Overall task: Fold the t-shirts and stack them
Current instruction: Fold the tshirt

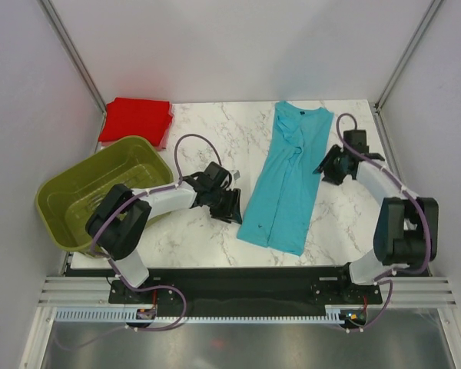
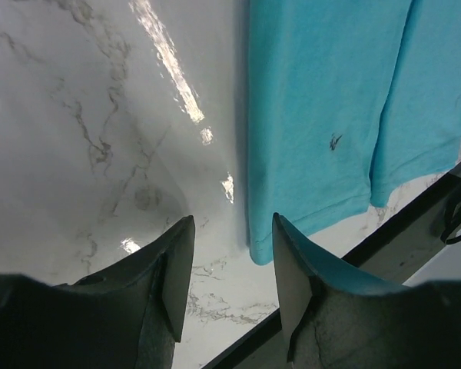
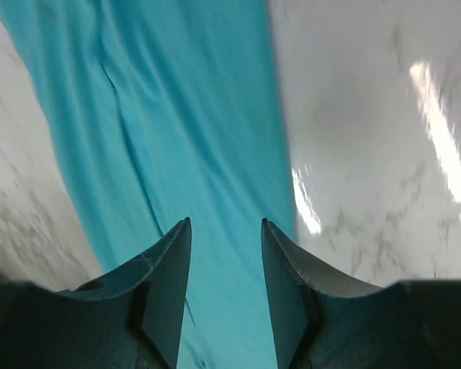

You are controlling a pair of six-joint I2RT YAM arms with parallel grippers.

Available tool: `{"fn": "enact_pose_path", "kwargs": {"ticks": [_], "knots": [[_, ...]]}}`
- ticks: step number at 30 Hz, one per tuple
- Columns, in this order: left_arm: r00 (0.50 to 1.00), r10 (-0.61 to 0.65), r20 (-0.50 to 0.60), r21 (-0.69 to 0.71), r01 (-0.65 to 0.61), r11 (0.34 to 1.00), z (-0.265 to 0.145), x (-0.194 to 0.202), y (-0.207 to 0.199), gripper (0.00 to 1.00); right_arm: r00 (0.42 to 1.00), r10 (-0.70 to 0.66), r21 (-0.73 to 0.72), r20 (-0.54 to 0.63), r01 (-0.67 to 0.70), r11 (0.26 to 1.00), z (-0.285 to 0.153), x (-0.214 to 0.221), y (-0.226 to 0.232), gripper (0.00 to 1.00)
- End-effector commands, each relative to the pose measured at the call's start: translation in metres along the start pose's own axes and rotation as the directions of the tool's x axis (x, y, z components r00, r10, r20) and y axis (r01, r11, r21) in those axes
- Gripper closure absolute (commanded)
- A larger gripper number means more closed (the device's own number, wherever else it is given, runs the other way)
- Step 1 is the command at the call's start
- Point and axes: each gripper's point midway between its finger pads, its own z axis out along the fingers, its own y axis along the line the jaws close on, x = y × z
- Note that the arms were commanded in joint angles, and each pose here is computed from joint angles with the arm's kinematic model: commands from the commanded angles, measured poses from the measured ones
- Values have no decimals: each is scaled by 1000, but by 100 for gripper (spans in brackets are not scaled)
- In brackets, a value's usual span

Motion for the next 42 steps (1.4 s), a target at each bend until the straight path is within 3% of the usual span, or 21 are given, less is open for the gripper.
{"fn": "enact_pose_path", "kwargs": {"ticks": [1, 5, 11, 14, 20, 28, 42], "knots": [[1000, 18, 17, 43, -18, 999, 9, 4, -10, 47, 993, 2, 114, -119, 11, 993, -19, 73, -39, 51], [999, 39, 2, 49, -39, 998, 14, 23, -14, 47, 982, -33, 117, -188, 56, 992, -44, 143, -52, 53], [999, 33, -7, 67, -32, 997, 19, 39, -18, 53, 969, -83, 76, -232, 104, 992, -67, 198, -57, 57], [999, 38, -10, 81, -37, 996, 20, 46, -23, 69, 959, -122, 78, -254, 147, 986, -75, 214, -58, 59], [999, 33, -32, 73, -31, 997, 21, 64, -25, 81, 932, -221, 107, -289, 260, 959, -80, 238, -63, 61], [996, 62, -63, 77, -57, 995, 17, 88, -25, 81, 882, -367, 140, -296, 421, 896, -86, 259, -38, 67], [995, 86, -52, 98, -80, 992, 6, 98, -29, 81, 888, -375, 215, -266, 434, 875, -93, 265, -56, 73]]}}
